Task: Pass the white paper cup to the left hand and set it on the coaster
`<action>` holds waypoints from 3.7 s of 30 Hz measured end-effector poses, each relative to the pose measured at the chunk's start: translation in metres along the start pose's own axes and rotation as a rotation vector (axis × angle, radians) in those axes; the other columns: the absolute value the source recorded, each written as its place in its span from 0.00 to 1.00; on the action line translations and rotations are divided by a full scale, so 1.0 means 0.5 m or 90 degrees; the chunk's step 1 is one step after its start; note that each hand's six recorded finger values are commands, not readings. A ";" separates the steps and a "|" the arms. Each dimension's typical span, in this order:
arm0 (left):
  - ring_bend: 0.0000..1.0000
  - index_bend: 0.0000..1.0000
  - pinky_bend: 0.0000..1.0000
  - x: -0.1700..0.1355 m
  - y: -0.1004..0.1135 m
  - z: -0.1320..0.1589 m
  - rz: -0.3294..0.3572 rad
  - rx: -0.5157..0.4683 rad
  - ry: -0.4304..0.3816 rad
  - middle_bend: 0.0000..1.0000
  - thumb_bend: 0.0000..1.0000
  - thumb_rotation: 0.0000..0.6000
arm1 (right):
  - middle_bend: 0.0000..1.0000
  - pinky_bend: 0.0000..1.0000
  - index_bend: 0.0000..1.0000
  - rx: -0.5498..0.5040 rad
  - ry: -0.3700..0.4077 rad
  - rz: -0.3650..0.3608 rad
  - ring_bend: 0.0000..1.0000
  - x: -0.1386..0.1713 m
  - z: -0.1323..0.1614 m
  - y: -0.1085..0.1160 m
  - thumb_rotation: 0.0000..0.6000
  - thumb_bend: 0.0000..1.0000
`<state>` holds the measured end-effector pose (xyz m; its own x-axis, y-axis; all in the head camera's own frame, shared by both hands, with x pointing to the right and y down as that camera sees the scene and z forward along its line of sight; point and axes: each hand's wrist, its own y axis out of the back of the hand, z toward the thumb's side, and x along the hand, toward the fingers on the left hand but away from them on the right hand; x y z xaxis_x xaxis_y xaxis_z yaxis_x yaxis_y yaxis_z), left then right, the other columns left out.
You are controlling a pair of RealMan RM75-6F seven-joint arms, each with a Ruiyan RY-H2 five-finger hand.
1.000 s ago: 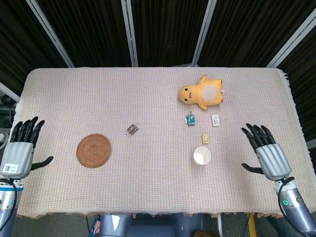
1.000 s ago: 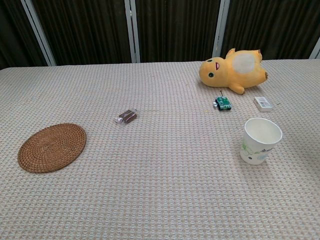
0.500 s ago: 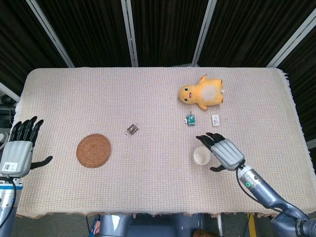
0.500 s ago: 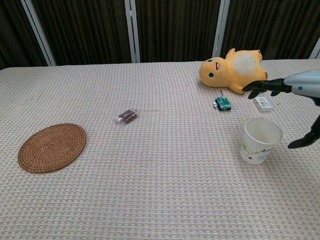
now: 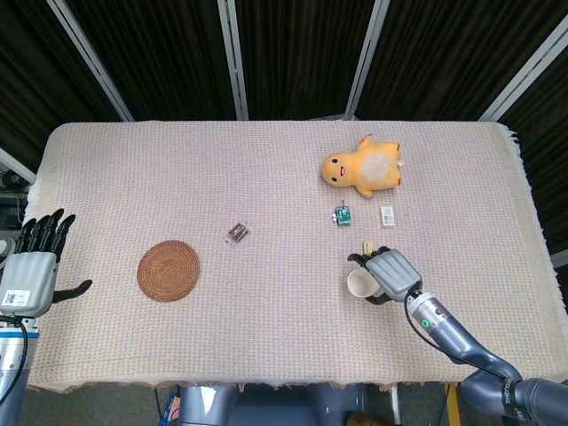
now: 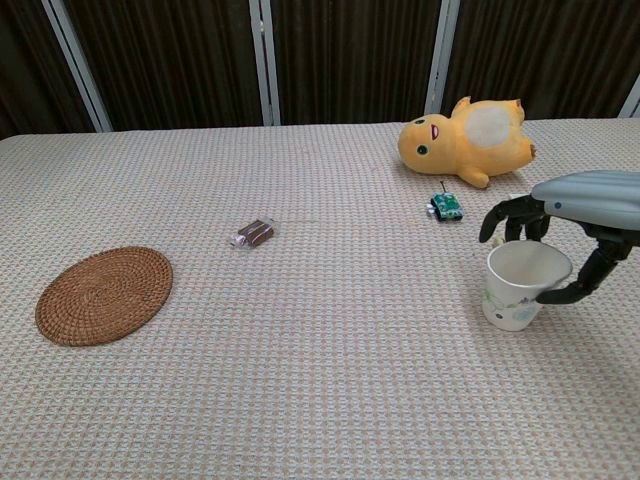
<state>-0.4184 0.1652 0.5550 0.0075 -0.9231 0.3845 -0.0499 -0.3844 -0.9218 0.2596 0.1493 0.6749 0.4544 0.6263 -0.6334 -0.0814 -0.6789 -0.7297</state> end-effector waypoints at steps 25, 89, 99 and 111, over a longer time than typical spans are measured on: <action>0.00 0.00 0.00 0.011 -0.004 -0.013 -0.025 -0.025 0.005 0.00 0.00 1.00 | 0.42 0.32 0.26 -0.042 0.102 -0.061 0.40 -0.148 0.210 0.150 1.00 0.17; 0.10 0.17 0.22 0.167 -0.178 0.573 -0.139 0.178 -0.464 0.13 0.00 1.00 | 0.00 0.00 0.00 0.012 -0.156 -0.325 0.00 0.262 -0.177 0.125 1.00 0.00; 0.12 0.19 0.25 0.179 -0.234 0.601 -0.143 0.217 -0.482 0.14 0.00 1.00 | 0.00 0.00 0.00 0.015 -0.164 -0.329 0.00 0.261 -0.183 0.129 1.00 0.00; 0.30 0.36 0.42 0.177 -0.249 0.619 -0.134 0.212 -0.496 0.32 0.21 1.00 | 0.00 0.00 0.00 0.014 -0.175 -0.329 0.00 0.261 -0.194 0.130 1.00 0.00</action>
<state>-0.1024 0.1277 0.6885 0.6701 -0.5314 0.5183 0.3234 -0.4195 -0.8482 0.3993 0.1496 0.5698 0.1936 0.9525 -0.2350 0.0702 -0.2524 -0.9651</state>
